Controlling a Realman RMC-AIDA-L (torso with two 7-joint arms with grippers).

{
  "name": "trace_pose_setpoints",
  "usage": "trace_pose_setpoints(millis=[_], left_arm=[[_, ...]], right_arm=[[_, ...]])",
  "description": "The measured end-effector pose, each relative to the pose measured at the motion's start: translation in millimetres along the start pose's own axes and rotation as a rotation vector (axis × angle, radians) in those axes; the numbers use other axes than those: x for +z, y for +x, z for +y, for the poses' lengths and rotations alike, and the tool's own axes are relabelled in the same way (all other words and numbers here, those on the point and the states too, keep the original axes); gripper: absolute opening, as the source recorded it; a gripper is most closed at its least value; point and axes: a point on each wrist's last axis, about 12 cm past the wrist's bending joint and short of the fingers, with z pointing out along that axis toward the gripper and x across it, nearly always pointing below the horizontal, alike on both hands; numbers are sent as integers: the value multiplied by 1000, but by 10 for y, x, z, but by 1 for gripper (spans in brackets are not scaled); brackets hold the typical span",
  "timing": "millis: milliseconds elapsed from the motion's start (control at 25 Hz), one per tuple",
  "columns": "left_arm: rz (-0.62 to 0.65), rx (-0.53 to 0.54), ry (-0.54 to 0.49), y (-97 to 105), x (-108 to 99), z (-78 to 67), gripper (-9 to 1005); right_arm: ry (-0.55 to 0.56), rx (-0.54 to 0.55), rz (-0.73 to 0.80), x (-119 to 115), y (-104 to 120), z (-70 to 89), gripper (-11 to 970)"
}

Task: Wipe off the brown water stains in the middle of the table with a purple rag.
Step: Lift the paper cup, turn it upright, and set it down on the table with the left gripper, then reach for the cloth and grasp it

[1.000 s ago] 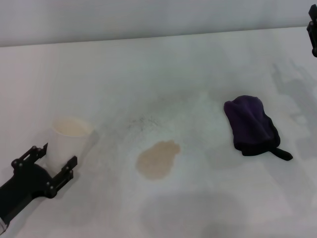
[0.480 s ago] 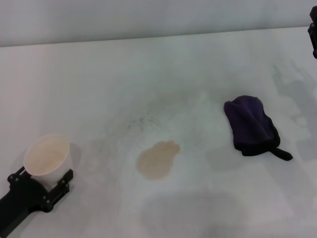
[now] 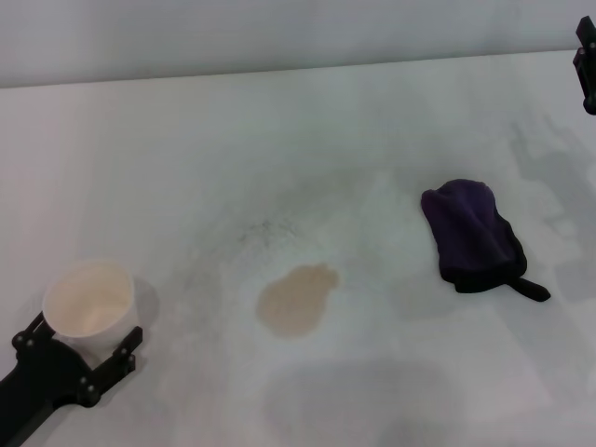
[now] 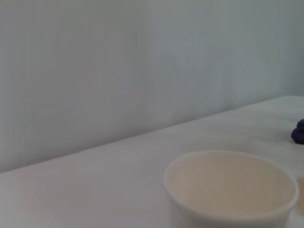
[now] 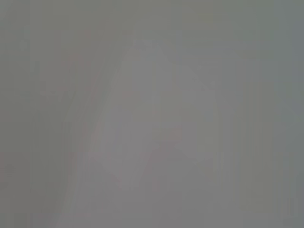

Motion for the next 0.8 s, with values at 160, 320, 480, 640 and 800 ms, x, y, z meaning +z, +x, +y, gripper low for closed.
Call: trace_pose_setpoints(millis=[160,320,480,640,800], left_arm=[[3,-1,0,1,9,2,815],[11,-11,-4,20,-2,-14,877],[19,-21,-26,58,-58,-36,893],[2,-21,-48,80,-157,-82,895],[-19,-14,-58,88,-245,-132,895]], right_arm=[[3,0,1,-4,2,-4,495],[5,0,1,-5,2,-7,495],[-1,1,2,7,1,2,494],[-6,6,-2,26,-4,10,494],[-11,8,-8,41,-12,17,494]])
